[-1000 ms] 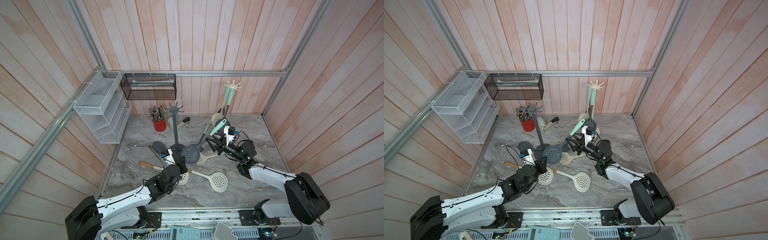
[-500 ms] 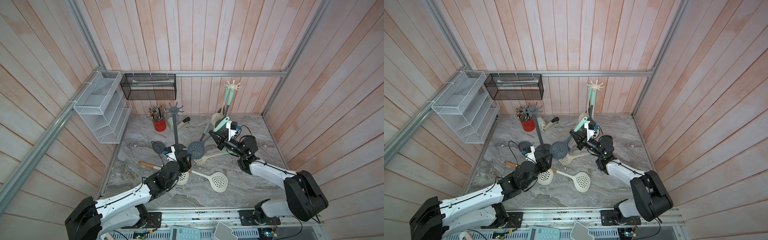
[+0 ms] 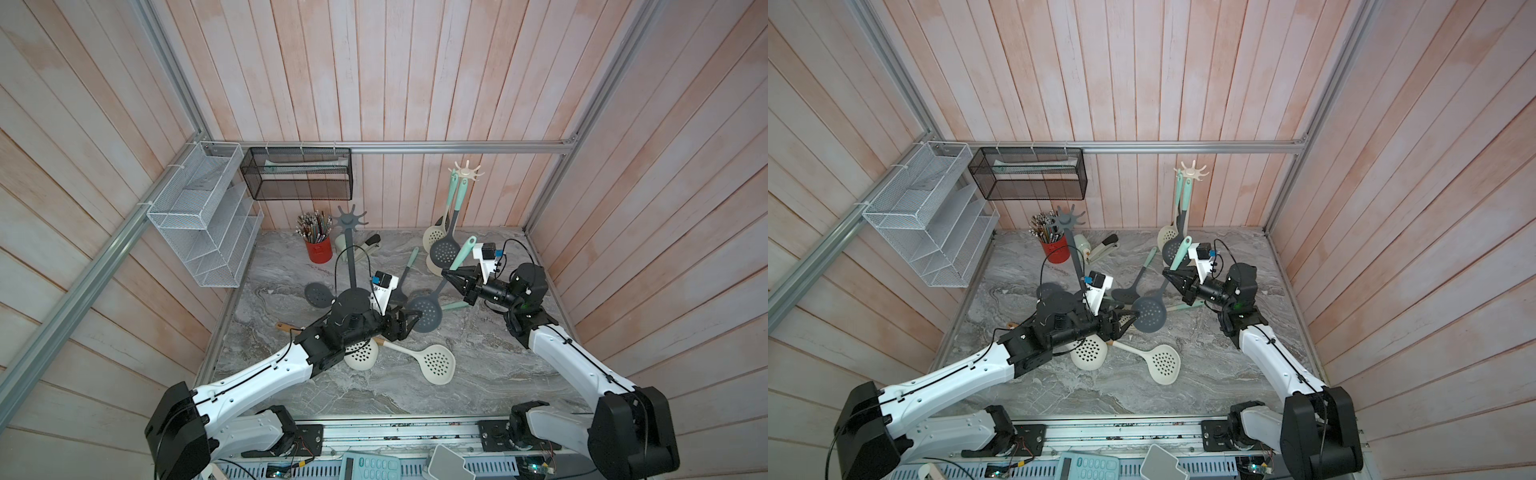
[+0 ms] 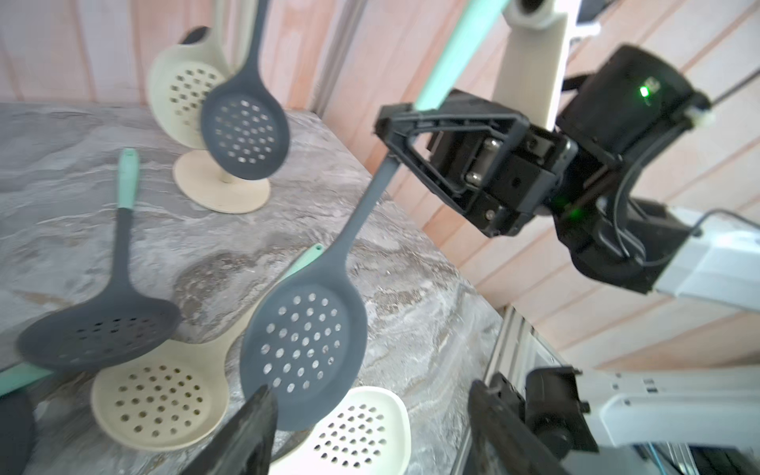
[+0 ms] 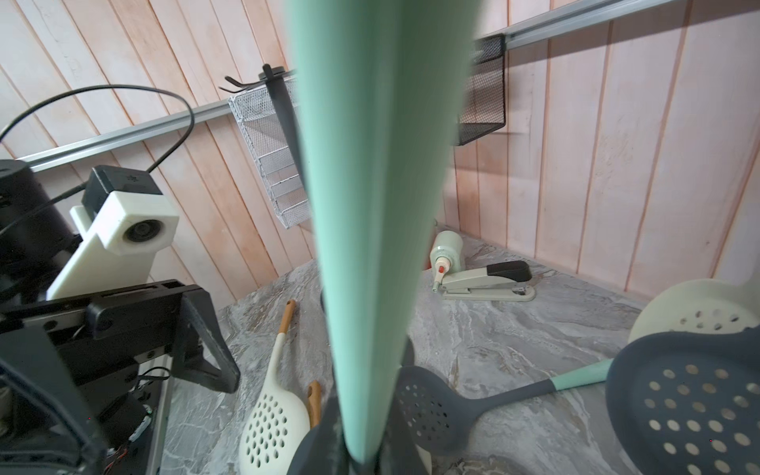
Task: Hang the skimmer on the kitchen utensil rack
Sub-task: Pick up the skimmer from the center of the board.
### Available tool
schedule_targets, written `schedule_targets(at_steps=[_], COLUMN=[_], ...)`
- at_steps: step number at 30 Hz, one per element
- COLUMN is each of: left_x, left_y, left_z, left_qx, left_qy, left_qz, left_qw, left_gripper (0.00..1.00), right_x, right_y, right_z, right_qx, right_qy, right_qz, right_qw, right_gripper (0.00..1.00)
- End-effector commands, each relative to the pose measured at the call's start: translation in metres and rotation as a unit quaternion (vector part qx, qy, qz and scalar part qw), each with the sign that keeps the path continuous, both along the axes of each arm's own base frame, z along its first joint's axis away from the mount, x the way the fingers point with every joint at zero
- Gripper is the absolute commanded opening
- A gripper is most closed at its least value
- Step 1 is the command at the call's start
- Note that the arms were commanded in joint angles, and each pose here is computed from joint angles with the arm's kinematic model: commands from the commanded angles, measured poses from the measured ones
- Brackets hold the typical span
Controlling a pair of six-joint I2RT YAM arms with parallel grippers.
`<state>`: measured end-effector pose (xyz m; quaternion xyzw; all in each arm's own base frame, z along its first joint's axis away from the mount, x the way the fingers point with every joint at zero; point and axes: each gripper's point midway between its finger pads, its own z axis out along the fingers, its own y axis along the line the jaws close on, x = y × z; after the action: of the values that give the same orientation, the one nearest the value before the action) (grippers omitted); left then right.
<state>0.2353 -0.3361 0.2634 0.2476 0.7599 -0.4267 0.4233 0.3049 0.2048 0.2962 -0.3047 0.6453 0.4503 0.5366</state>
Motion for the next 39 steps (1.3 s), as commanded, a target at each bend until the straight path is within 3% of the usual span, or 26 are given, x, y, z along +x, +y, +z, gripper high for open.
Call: schedule_targets(at_steps=[1,8,16,25,28,34,36,38,39], left_x=[-0.012,0.003,0.024,0.018,0.020,0.023,0.024,0.025,0.026], left_y=[-0.021,-0.047,-0.048,-0.061,-0.064,-0.068,-0.068,-0.067,-0.066], left_z=[0.000,0.008,0.026,0.029,0.030,0.033,0.035,0.036,0.037], left_qx=[0.031,0.047,0.022,-0.006,-0.012,-0.028,-0.037,-0.043,-0.045], left_qy=[-0.045,-0.082,-0.106,-0.130,-0.135,-0.142,-0.133,-0.133,-0.133], left_qz=[-0.095,-0.144,-0.161,-0.223,-0.226,-0.224,-0.218,-0.212,-0.207], left_qw=[0.994,0.985,0.981,0.966,0.965,0.964,0.966,0.967,0.968], left_gripper=[0.74,0.69,0.58,0.45,0.38,0.11,0.03,0.00,0.00], right_x=[-0.019,-0.036,-0.046,-0.052,-0.053,-0.053,-0.053,-0.050,-0.049], right_y=[0.004,0.006,0.007,0.009,0.013,0.019,0.020,0.020,0.019], right_z=[0.011,0.033,0.038,0.050,0.052,0.053,0.053,0.055,0.056], right_qx=[-0.020,-0.021,-0.017,0.001,0.004,0.008,0.009,0.010,0.011], right_qy=[-0.006,-0.020,-0.016,-0.017,-0.016,-0.010,-0.008,-0.010,-0.011], right_qz=[0.044,0.073,0.092,0.109,0.114,0.118,0.114,0.102,0.094], right_qw=[0.999,0.997,0.995,0.994,0.993,0.993,0.993,0.995,0.995], right_gripper=[0.00,0.00,0.00,0.00,0.00,0.00,0.03,0.12,0.22])
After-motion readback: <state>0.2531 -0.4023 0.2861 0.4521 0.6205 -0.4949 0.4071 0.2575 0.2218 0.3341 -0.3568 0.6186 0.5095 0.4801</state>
